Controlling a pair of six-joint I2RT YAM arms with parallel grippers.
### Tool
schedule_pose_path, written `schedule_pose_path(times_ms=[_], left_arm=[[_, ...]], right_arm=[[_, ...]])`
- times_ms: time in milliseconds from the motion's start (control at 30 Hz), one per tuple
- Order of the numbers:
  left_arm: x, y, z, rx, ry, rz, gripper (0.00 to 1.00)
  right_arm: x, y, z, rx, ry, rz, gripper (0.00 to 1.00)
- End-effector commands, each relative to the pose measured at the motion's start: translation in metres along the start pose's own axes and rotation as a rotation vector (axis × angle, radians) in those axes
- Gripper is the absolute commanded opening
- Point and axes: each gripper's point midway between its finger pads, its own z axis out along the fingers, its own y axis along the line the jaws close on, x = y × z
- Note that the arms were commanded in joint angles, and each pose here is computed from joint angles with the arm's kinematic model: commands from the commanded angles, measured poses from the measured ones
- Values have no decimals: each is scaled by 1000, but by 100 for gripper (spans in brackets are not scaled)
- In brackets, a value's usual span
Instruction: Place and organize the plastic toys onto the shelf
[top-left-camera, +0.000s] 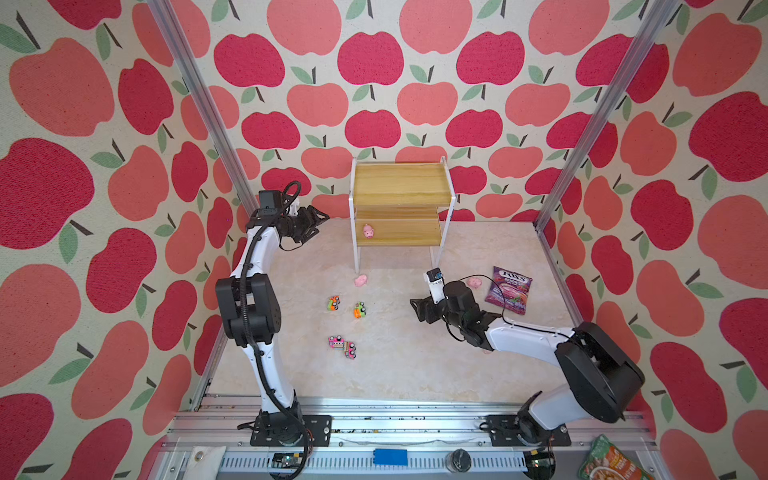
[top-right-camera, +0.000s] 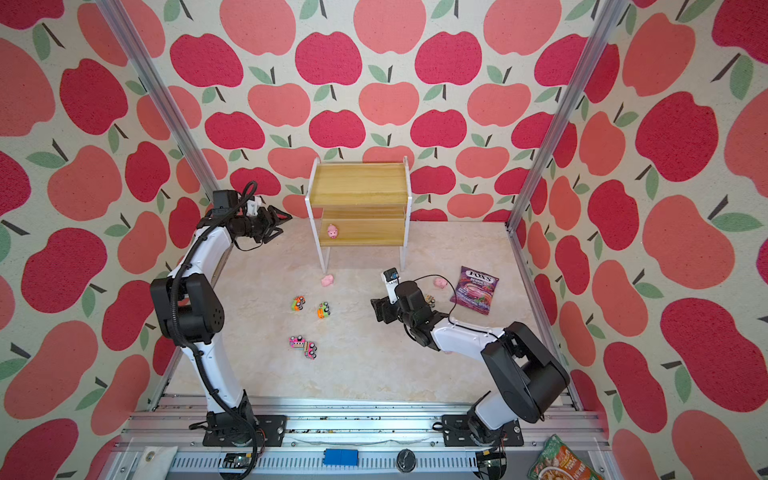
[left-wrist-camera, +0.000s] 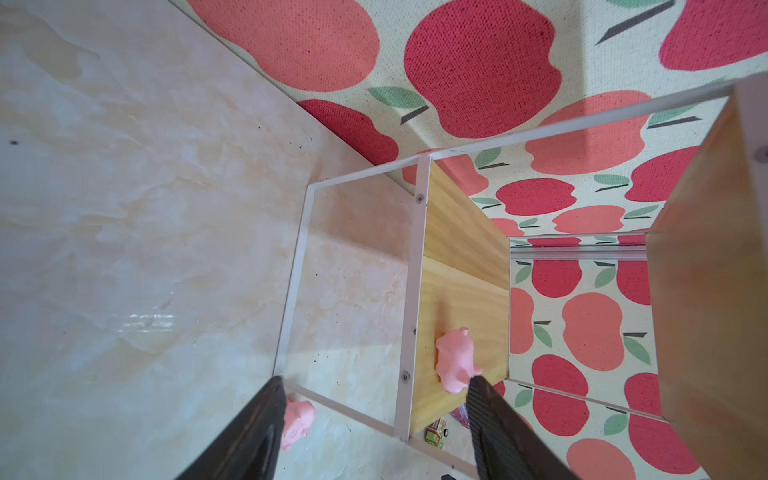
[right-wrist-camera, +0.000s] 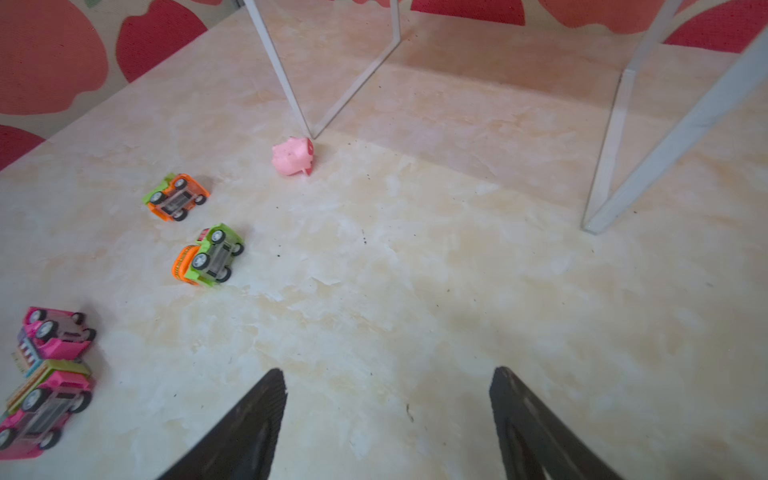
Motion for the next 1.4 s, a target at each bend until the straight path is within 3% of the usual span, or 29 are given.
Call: schedule_pose_path(times_ms=[0, 167, 433, 700, 900, 1167, 1367], left_arm=[[11, -7, -36, -77, -84, 70, 75], [62, -1, -73, -154, -131, 71, 83], [162, -32, -81, -246, -13, 337, 90], [232, -53, -70, -245, 154, 578, 94], [249, -80, -85, -138, 117, 676, 98], [252, -87, -92, -103, 112, 694, 99], [247, -83, -88, -115, 96, 691, 98]], right_arm=[[7, -28, -25, 193, 80, 101, 81], [32, -56, -74, 385, 164, 219, 80], [75, -94, -141, 627, 214, 420, 80], [119, -105, -157, 691, 289, 631, 80], [138, -105, -162, 694, 334, 698, 79], [154, -118, -147, 611, 294, 810, 67], [140, -119, -127, 546, 260, 783, 57]])
